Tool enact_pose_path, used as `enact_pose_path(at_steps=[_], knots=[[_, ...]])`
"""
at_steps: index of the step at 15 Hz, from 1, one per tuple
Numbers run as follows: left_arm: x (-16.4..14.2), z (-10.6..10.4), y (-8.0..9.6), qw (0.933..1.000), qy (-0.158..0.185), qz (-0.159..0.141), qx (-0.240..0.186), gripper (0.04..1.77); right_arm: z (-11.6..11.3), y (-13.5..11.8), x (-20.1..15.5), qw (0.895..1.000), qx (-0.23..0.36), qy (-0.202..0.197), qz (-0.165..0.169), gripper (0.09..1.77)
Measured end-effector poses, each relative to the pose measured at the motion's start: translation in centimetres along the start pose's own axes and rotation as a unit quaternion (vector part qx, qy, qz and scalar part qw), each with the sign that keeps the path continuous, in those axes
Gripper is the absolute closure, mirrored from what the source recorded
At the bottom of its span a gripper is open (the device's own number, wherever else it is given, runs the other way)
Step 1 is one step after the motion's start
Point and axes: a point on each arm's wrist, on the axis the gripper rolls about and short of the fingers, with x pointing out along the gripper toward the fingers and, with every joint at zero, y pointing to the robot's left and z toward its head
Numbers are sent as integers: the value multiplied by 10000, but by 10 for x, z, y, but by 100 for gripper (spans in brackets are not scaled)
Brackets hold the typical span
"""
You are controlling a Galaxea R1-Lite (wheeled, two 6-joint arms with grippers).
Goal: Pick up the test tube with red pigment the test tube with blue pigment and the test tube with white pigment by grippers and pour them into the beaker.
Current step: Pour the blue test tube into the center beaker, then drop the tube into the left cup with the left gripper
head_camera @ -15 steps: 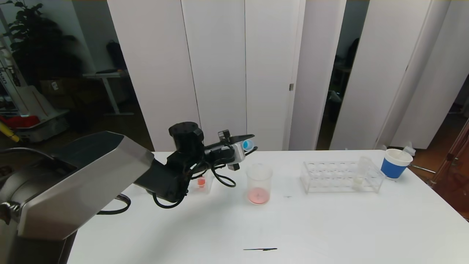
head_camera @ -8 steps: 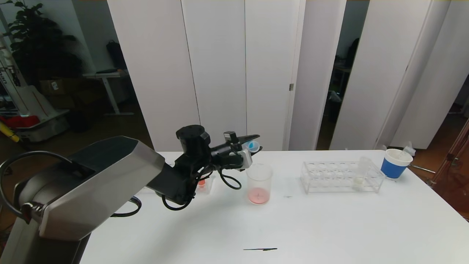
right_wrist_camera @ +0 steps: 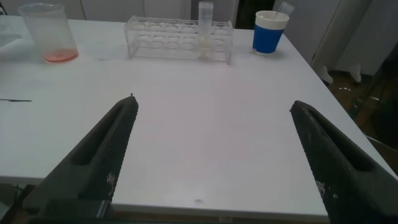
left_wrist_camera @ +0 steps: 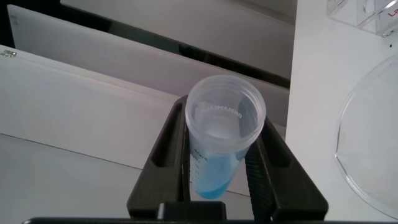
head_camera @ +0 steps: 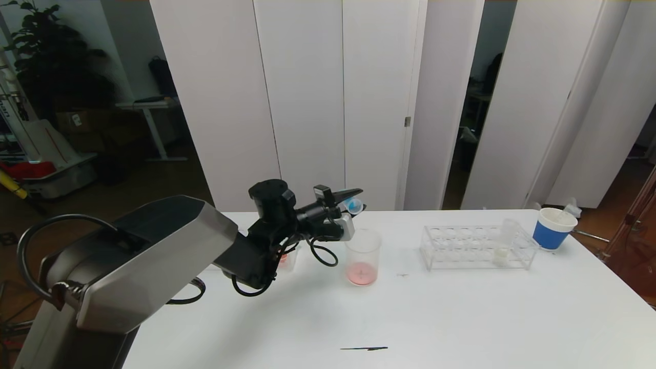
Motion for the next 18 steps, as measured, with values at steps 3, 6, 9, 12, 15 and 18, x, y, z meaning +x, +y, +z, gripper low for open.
enact_pose_path(at_steps=[3, 6, 9, 12, 15, 18], knots=[[1, 0, 0, 9995, -3, 101, 314, 123, 0, 0, 0, 10000, -2, 0, 2, 11], [4, 2, 1, 9983, -28, 255, 517, 123, 0, 0, 0, 10000, -2, 0, 0, 11], [5, 2, -1, 9978, -26, 258, 607, 123, 0, 0, 0, 10000, 0, 0, 2, 11], [6, 0, -3, 9979, -18, 235, 595, 123, 0, 0, 0, 10000, -2, 0, 4, 11], [7, -1, -5, 9979, -22, 238, 606, 123, 0, 0, 0, 10000, -3, -2, 2, 11], [8, -3, -4, 9971, 22, 322, 691, 123, 0, 0, 0, 10000, -2, -2, -2, 11]])
